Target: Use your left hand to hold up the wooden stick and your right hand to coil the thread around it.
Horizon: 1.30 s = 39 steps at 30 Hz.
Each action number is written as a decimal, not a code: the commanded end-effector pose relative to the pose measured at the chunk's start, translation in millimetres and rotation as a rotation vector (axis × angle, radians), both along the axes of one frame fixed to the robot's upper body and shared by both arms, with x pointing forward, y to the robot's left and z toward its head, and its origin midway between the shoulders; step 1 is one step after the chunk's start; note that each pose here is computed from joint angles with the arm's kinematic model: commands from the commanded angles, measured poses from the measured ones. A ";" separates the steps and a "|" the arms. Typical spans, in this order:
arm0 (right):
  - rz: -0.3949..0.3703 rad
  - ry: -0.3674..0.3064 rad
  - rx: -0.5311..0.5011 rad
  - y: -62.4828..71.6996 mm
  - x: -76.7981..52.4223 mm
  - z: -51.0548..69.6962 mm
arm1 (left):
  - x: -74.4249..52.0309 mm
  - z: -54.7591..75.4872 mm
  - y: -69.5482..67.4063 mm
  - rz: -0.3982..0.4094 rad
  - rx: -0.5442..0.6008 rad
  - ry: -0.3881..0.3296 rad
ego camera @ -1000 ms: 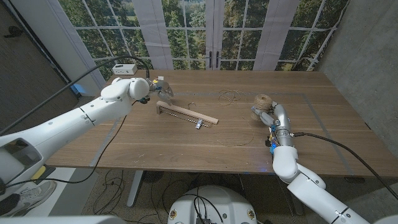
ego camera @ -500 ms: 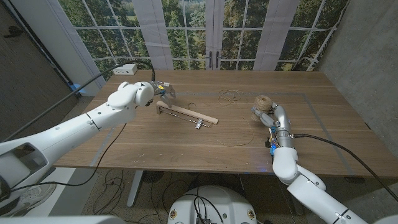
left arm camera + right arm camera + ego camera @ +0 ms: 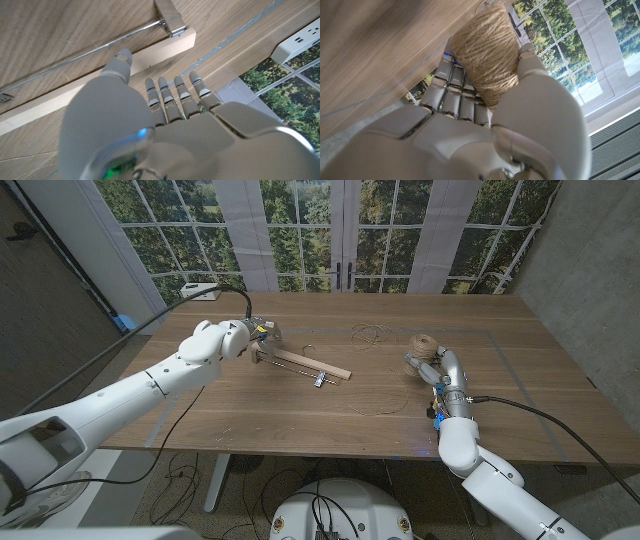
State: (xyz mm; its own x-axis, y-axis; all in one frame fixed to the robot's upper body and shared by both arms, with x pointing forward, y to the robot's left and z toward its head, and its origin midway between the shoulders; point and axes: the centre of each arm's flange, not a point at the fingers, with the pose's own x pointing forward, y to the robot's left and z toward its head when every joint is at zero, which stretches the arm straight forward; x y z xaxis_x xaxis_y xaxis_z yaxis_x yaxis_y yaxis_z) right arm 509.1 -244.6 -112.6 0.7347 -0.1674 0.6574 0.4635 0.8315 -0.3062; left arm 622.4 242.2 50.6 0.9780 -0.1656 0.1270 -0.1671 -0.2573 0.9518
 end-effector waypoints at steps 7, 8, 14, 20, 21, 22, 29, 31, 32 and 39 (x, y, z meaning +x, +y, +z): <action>-0.005 0.009 -0.005 2.4 1.0 1.5 | 17.5 -17.9 0.7 -0.028 -0.039 0.028; -0.005 0.010 -0.003 2.5 1.2 1.6 | 18.7 -19.1 0.2 -0.032 -0.041 0.031; -0.009 0.011 -0.005 2.7 2.1 2.3 | 23.4 -20.1 0.8 -0.040 -0.052 0.039; -0.011 0.014 -0.002 3.5 4.0 3.3 | 26.8 -22.7 2.0 -0.066 -0.078 0.020; -0.012 0.015 -0.002 3.7 4.4 3.4 | 28.1 -23.9 2.8 -0.076 -0.096 0.026; -0.012 0.015 -0.004 3.9 4.7 3.5 | 29.4 -25.0 3.2 -0.083 -0.107 0.036; -0.015 0.016 -0.005 4.5 6.6 4.9 | 36.5 -34.3 2.7 -0.077 -0.097 0.050; -0.019 0.018 -0.001 4.6 7.3 5.8 | 38.1 -37.3 2.3 -0.077 -0.092 0.049; -0.017 0.017 -0.004 4.6 7.6 6.1 | 39.5 -38.7 2.4 -0.077 -0.097 0.050; -0.022 0.021 -0.002 3.7 9.1 7.3 | 44.1 -45.0 0.9 -0.078 -0.095 0.021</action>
